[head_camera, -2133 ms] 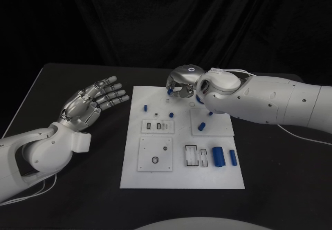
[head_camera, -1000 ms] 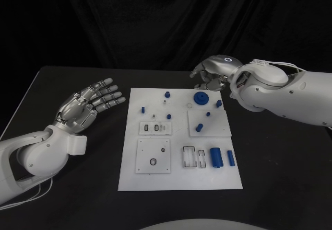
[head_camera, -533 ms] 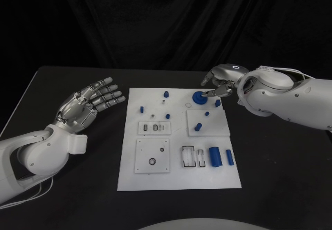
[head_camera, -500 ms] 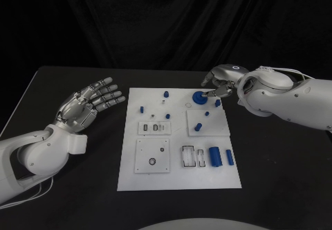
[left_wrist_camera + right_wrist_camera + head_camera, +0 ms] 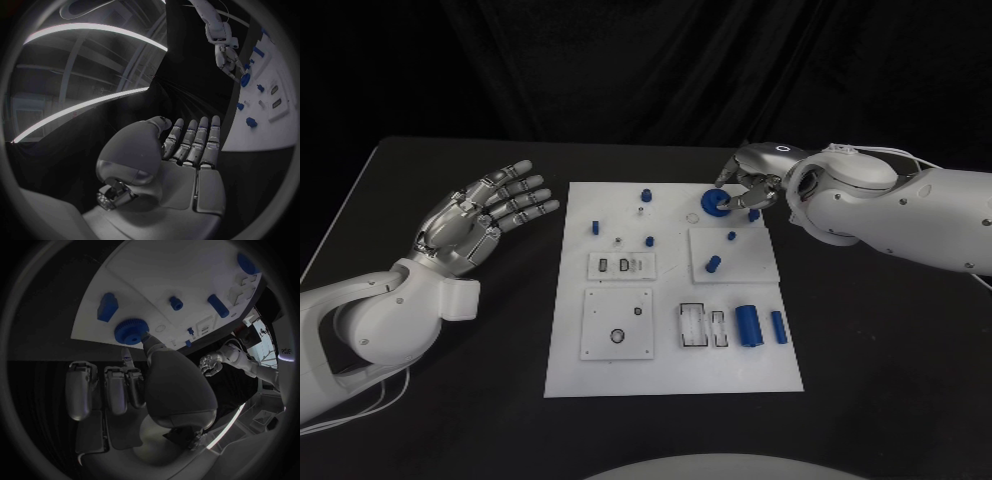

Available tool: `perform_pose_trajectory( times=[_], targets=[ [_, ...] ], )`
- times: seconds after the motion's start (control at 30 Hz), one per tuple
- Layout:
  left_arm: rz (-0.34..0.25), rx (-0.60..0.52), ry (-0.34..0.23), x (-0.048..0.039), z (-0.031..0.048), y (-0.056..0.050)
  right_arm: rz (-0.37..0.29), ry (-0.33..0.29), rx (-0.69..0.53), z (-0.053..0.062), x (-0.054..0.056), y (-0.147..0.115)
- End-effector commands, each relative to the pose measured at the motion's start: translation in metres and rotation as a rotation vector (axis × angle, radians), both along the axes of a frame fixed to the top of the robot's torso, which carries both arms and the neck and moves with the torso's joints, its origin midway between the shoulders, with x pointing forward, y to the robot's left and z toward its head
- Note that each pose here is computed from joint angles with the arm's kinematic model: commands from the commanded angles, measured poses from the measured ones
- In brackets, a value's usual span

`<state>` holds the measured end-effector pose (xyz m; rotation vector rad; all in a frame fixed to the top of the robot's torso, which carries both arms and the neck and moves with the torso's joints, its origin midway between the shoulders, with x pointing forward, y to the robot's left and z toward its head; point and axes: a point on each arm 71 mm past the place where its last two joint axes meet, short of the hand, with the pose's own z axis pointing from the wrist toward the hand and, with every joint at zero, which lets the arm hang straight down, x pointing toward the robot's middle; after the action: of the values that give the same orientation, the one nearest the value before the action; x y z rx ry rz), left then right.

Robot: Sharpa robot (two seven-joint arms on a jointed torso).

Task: Assemble the parts on the task board

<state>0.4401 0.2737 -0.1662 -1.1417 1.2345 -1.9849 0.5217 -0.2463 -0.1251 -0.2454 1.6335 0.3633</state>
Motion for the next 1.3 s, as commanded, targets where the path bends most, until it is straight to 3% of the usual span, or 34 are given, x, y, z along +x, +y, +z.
perform_pose_trajectory(
  times=[0.03, 0.6, 0.87, 1.17, 1.3],
  targets=[
    [0.034, -0.077, -0.097, -0.0003, 0.0089, 0.003, -0.018, 0.023, -0.011, -0.004, 0.0, -0.001],
    [0.027, -0.075, -0.093, 0.0017, 0.0077, 0.002, -0.021, 0.048, -0.064, -0.017, 0.001, 0.0],
    [0.028, -0.072, -0.09, 0.0022, 0.0072, 0.003, 0.007, 0.027, -0.101, -0.023, 0.0, 0.003],
    [0.025, -0.073, -0.088, 0.0024, 0.0068, 0.003, 0.056, 0.005, -0.093, -0.021, -0.009, 0.011],
    [0.026, -0.073, -0.087, 0.0018, 0.0069, 0.004, 0.088, -0.018, -0.076, -0.013, -0.013, 0.021]
  ],
)
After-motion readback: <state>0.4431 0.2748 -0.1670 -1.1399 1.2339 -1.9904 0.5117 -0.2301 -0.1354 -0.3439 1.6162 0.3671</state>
